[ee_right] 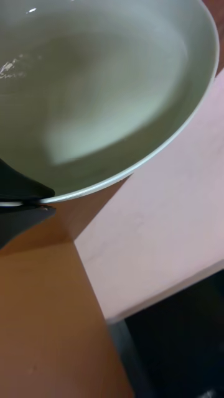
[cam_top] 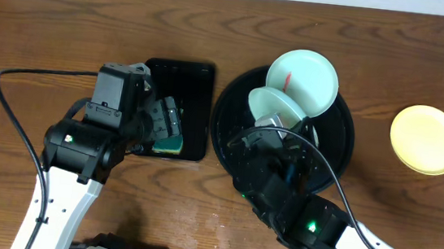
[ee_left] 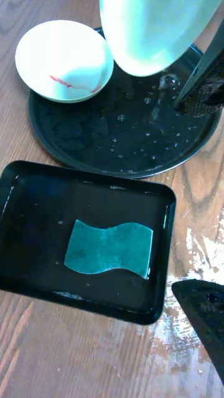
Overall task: Clean dirty plates on tray and stack at the side
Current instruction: 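Lift the scrubbed pale green plate off the round tray with right gripper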
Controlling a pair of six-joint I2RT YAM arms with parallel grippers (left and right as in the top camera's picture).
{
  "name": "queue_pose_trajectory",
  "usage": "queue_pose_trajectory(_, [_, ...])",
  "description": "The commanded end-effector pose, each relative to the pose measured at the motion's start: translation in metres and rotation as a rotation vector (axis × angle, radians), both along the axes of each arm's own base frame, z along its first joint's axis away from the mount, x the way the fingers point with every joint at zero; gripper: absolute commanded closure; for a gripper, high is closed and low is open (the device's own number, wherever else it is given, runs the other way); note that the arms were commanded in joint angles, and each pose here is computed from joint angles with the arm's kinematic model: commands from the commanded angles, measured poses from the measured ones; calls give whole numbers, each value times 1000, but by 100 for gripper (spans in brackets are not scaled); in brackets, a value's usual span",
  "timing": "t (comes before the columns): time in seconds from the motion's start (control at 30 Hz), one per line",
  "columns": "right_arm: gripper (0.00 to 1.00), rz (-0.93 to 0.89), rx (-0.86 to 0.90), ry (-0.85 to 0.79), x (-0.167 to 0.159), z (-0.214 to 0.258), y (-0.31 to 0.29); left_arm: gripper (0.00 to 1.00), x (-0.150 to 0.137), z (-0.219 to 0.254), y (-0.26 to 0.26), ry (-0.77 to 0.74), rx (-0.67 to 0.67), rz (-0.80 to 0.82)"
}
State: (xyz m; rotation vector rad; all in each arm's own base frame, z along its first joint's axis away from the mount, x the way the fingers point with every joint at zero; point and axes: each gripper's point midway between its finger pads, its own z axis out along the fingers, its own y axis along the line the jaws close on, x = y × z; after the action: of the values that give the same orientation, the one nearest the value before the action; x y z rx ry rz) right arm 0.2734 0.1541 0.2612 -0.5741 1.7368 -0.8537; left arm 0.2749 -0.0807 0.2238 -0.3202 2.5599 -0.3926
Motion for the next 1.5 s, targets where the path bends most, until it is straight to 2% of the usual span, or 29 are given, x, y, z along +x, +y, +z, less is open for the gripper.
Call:
queue_pose_trajectory(0.0, [99, -28, -42, -34, -4, 17, -7, 16, 2, 6, 0, -14, -5, -8])
queue_pose_trajectory(0.93, [99, -25, -33, -35, -3, 17, -6, 16, 2, 6, 0, -14, -5, -8])
queue_pose_trajectory(1.1, [99, 39, 44, 1, -2, 7, 7, 16, 2, 6, 0, -14, -5, -8])
queue_pose_trajectory(1.17, [99, -22, -8, -20, -1, 12, -7, 15, 2, 6, 0, -14, -5, -8])
queue_pose_trajectory(1.2, [99, -56, 33, -50, 1, 16, -12, 15, 2, 6, 0, -14, -5, -8])
queue_pose_trajectory(1.23, [99, -50, 112, -62, 3, 15, -8, 15, 2, 6, 0, -14, -5, -8])
queue_pose_trajectory(1.3, [99, 54, 54, 23, 4, 4, 7, 15, 2, 6, 0, -14, -5, -8])
queue_pose_trajectory(1.33, [99, 44, -11, 28, 4, 5, 3, 15, 2, 6, 0, -14, -5, -8])
queue_pose_trajectory(1.37, [99, -48, -11, -26, 5, 14, -12, 15, 2, 6, 0, -14, -5, -8])
queue_pose_trajectory(1.4, [99, -97, 110, -82, 7, 18, -18, 15, 2, 6, 0, -14, -5, -8])
queue_pose_trajectory(1.47, [99, 28, 45, 18, 7, 4, 2, 15, 2, 6, 0, -14, -5, -8])
